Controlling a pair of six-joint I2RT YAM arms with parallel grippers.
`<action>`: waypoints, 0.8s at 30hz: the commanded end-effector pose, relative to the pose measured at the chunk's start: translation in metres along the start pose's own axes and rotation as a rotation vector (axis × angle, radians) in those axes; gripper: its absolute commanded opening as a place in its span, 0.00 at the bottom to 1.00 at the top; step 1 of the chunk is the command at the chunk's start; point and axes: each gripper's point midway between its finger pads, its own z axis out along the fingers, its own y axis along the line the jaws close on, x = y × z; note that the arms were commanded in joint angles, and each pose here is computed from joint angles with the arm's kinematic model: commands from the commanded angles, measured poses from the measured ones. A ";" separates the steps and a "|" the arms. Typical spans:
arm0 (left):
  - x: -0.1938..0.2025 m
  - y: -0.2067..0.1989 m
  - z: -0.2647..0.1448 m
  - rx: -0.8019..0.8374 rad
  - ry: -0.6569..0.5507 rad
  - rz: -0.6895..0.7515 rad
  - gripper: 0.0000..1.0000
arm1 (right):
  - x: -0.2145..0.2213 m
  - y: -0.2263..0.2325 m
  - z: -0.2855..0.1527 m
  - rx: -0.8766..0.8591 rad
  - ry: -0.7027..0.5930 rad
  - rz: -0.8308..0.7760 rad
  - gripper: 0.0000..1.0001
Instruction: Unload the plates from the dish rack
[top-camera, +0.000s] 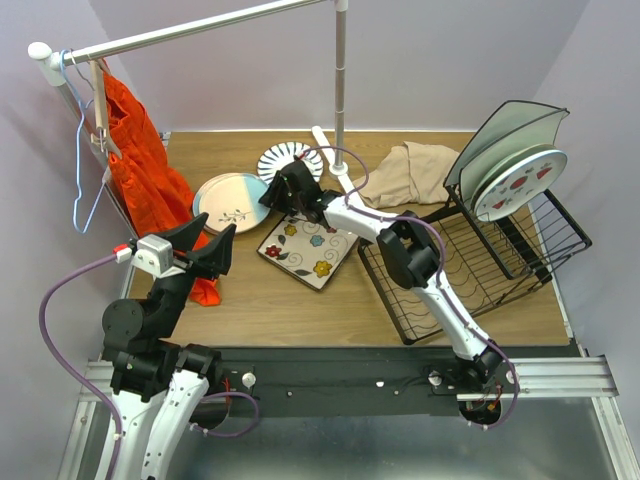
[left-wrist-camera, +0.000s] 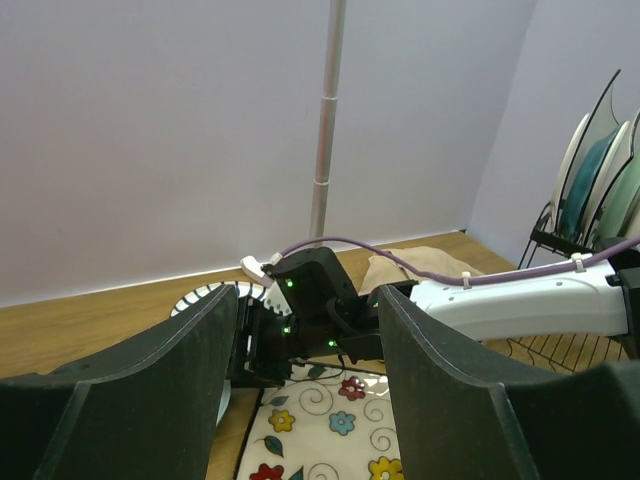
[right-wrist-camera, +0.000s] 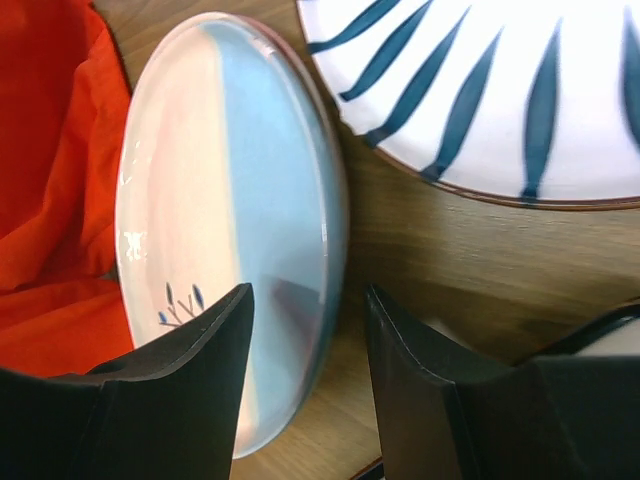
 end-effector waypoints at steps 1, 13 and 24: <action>-0.003 0.000 -0.002 -0.003 -0.014 0.000 0.67 | -0.033 0.011 -0.018 0.043 -0.087 -0.036 0.56; -0.001 0.000 -0.001 -0.001 -0.008 -0.001 0.67 | -0.032 0.015 -0.019 0.028 -0.077 -0.045 0.42; -0.001 0.000 -0.001 0.001 -0.007 -0.001 0.67 | -0.033 0.027 -0.011 -0.015 -0.072 -0.028 0.20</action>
